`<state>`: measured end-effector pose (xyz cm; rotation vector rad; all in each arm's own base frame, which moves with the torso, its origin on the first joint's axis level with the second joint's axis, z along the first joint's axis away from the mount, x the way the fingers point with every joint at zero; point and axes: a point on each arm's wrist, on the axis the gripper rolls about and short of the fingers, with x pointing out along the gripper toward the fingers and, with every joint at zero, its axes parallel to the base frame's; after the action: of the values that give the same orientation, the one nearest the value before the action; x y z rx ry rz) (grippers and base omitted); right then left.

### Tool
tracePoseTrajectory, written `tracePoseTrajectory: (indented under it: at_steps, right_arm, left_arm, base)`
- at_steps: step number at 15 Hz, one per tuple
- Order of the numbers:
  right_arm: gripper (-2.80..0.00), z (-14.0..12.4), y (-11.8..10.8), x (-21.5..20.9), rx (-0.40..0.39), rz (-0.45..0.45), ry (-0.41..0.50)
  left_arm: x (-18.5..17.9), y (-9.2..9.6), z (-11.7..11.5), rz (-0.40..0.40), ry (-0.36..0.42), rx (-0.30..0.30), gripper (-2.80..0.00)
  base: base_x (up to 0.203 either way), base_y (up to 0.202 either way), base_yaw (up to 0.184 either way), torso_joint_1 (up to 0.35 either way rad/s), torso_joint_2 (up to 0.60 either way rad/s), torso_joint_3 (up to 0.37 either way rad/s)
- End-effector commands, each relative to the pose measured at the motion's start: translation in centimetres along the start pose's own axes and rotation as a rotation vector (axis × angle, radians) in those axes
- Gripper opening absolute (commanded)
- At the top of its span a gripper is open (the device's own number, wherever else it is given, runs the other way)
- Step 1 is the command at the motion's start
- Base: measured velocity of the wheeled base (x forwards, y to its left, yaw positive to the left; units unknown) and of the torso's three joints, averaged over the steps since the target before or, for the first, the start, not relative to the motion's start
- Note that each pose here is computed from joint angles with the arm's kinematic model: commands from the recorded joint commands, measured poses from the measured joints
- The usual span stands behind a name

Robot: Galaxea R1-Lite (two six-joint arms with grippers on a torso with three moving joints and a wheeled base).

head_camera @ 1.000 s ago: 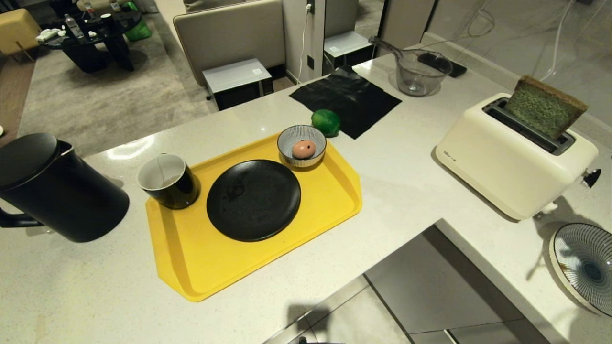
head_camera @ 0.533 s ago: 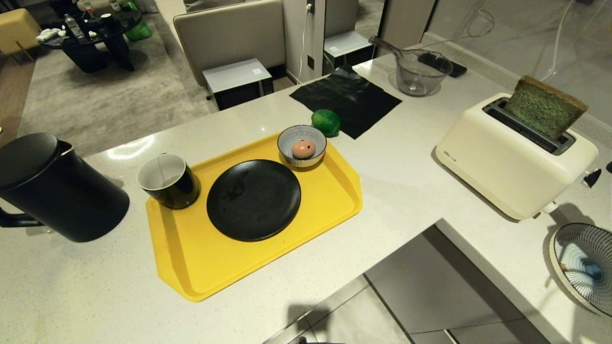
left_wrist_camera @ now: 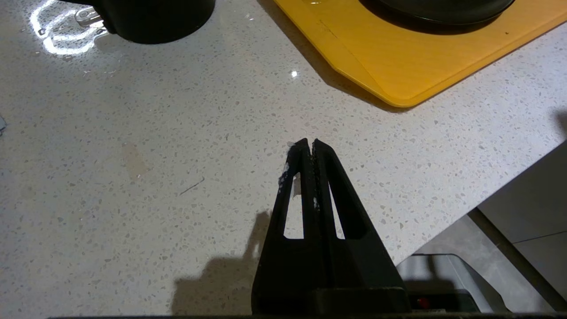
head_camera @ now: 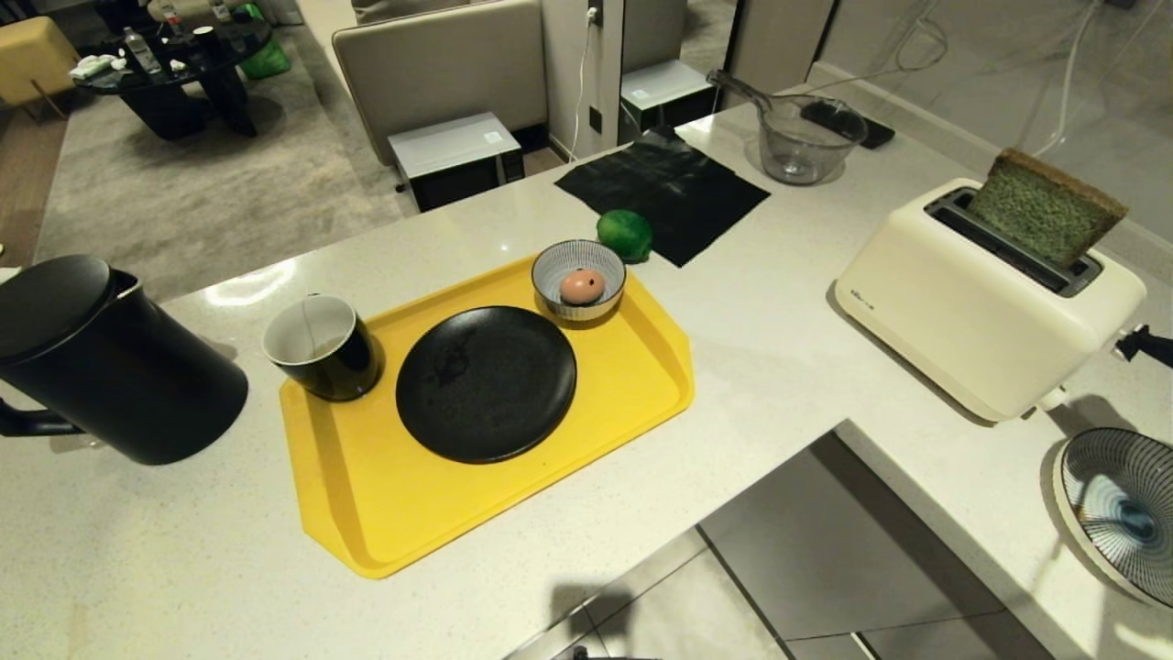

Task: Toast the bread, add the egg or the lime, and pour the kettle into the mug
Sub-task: Use a bread toaster

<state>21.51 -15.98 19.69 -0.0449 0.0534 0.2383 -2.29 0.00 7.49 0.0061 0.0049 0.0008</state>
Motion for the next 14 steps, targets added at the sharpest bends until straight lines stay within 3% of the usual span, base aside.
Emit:
tracePoseTrajectory:
  at_steps: [1, 14]
  right_arm:
    - [-2.80, 0.2, 0.0, 0.2, -0.011, 0.012, -0.008]
    - [-2.80, -1.0, -0.2, 1.7, -0.017, 0.054, 0.016]
  left_arm:
    - [0.0, 0.0, 0.0, 0.002, 0.001, 0.000, -2.80]
    - [0.0, 0.0, 0.0, 0.001, 0.001, 0.000, -2.80]
  base:
    - [0.000, 0.000, 0.000, 0.000, 0.00, 0.000]
    - [0.000, 0.000, 0.000, 0.000, 0.00, 0.000]
